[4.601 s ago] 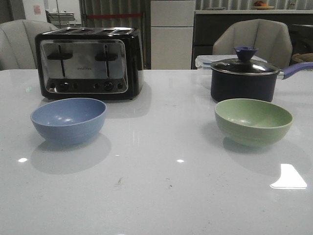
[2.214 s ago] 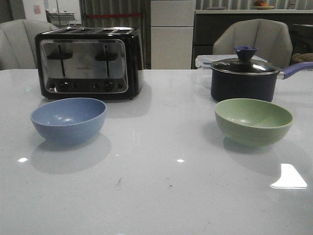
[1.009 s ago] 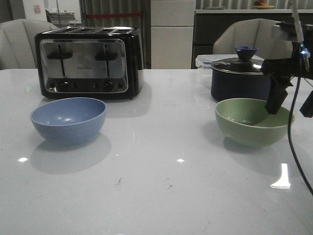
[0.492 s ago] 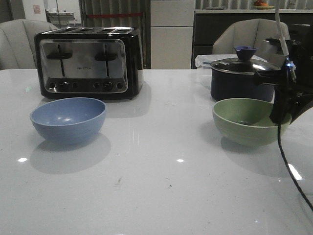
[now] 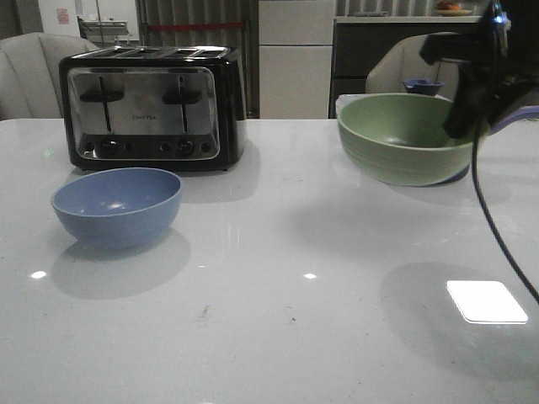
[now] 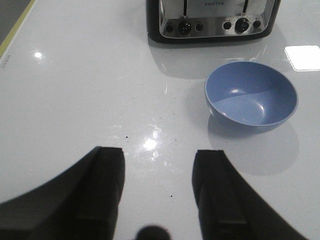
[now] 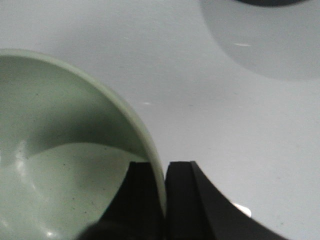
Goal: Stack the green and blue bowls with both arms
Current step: 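Carry the green bowl with the right gripper to the table center and release, then move the left gripper down to the rim of the light blue bowl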
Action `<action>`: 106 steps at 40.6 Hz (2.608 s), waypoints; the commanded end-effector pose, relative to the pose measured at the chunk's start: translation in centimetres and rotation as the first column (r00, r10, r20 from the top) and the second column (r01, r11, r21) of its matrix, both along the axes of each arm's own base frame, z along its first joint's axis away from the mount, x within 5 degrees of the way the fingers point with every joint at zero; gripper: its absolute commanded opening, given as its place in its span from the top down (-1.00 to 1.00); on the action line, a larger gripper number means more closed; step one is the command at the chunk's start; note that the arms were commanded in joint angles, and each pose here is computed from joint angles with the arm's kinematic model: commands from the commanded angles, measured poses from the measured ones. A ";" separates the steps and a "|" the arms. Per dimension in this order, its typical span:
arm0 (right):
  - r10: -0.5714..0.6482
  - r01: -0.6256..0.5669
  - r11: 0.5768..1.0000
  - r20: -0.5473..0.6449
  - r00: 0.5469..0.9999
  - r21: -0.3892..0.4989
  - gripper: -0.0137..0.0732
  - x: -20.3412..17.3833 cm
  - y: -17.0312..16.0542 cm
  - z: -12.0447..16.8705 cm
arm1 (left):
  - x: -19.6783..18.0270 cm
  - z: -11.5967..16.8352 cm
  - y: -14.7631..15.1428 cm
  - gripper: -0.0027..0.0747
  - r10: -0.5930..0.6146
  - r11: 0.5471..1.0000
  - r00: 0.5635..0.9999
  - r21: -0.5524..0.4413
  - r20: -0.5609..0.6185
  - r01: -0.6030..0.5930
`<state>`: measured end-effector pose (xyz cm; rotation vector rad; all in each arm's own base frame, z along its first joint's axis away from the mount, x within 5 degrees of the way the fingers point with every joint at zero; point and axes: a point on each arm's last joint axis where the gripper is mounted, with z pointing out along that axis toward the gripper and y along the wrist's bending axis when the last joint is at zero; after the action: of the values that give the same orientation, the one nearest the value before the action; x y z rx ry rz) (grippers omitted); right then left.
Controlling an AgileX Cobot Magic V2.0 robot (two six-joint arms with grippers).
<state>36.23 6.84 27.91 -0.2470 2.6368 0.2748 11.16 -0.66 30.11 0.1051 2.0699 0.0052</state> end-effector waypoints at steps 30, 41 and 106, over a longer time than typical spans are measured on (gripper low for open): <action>0.322 -0.330 0.941 -0.104 0.941 -0.070 0.49 -1.3 11.2 -5.0 | 0.4 1.6 -0.1 -0.05 0.001 1.000 0.995 -0.014 0.098 0.001; 0.323 -0.333 0.940 -0.123 0.938 -0.073 -0.13 -1.3 11.2 -5.3 | 0.4 1.6 -0.1 -0.05 0.001 1.000 0.995 -0.014 0.098 0.001; 0.323 -0.359 0.933 0.498 0.805 -0.025 -0.24 -26.2 -0.3 4.6 | 3.9 2.1 -1.5 -0.63 -0.072 0.997 0.996 -0.016 0.053 0.073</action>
<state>9.80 6.50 31.23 -0.7033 2.1384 0.3613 13.74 -1.43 30.16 0.1513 2.1177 -0.0163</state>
